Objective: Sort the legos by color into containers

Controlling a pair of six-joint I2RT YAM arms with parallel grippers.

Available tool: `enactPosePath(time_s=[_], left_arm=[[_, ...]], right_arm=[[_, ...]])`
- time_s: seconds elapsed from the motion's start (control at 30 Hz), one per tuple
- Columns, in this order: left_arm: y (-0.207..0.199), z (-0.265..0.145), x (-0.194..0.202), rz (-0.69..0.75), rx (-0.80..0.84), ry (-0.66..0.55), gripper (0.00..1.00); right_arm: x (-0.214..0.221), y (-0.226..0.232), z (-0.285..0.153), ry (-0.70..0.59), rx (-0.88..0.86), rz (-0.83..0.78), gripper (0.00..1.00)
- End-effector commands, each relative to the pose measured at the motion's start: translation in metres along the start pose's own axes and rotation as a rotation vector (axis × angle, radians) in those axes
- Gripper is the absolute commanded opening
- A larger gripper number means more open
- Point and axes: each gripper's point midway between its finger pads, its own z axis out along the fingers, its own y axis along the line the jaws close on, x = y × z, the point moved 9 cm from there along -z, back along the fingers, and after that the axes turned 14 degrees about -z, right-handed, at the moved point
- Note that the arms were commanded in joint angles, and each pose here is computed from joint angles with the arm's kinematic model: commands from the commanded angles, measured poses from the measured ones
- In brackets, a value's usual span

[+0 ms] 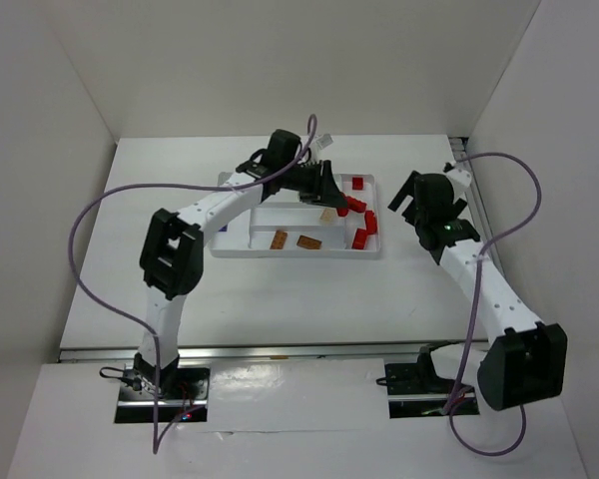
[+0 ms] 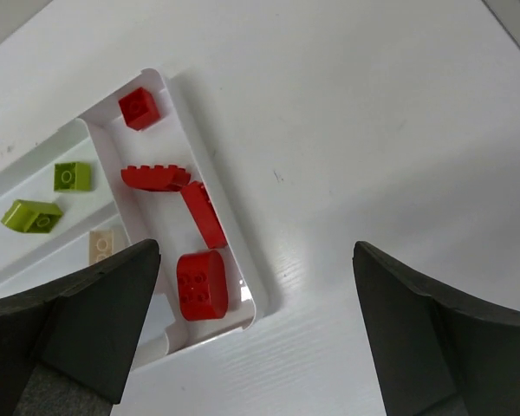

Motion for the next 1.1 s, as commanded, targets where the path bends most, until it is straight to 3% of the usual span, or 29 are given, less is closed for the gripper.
enactPosePath(time_s=[0.0,0.33,0.37,0.4,0.43,0.47,0.5,0.63,0.93,1.07], left_arm=[[0.000,0.031,-0.012,-0.015,0.084,0.020,0.00],[0.034,0.104,-0.036,-0.022,-0.006,-0.049,0.00],[0.033,0.105,-0.039,-0.027,-0.008,-0.059,0.09],[0.038,0.108,-0.038,-0.035,-0.015,-0.052,0.35],[0.036,0.107,-0.040,-0.028,-0.015,-0.067,0.45],[0.041,0.111,-0.040,-0.034,-0.031,-0.071,0.69],[0.044,0.111,-0.038,-0.040,-0.036,-0.067,0.69],[0.036,0.104,-0.040,-0.018,-0.047,-0.082,1.00],[-0.005,0.063,-0.041,0.078,-0.069,-0.122,1.00],[-0.058,0.001,-0.038,0.173,-0.118,-0.218,1.00]], right_arm=[[0.014,-0.014,-0.016,0.021,0.062,0.116,0.99],[0.010,-0.036,-0.049,-0.040,0.105,0.129,0.99],[0.007,-0.035,-0.052,-0.051,0.090,0.137,0.99],[0.006,-0.035,-0.052,-0.051,0.090,0.137,0.99],[0.006,-0.035,-0.052,-0.051,0.090,0.137,0.99],[0.008,-0.036,-0.053,-0.043,0.094,0.124,0.99],[0.008,-0.036,-0.053,-0.043,0.094,0.124,0.99],[0.004,-0.038,-0.056,-0.056,0.098,0.128,0.99],[-0.008,-0.039,-0.065,-0.085,0.099,0.133,0.99],[-0.015,-0.038,-0.060,-0.084,0.118,0.123,0.99]])
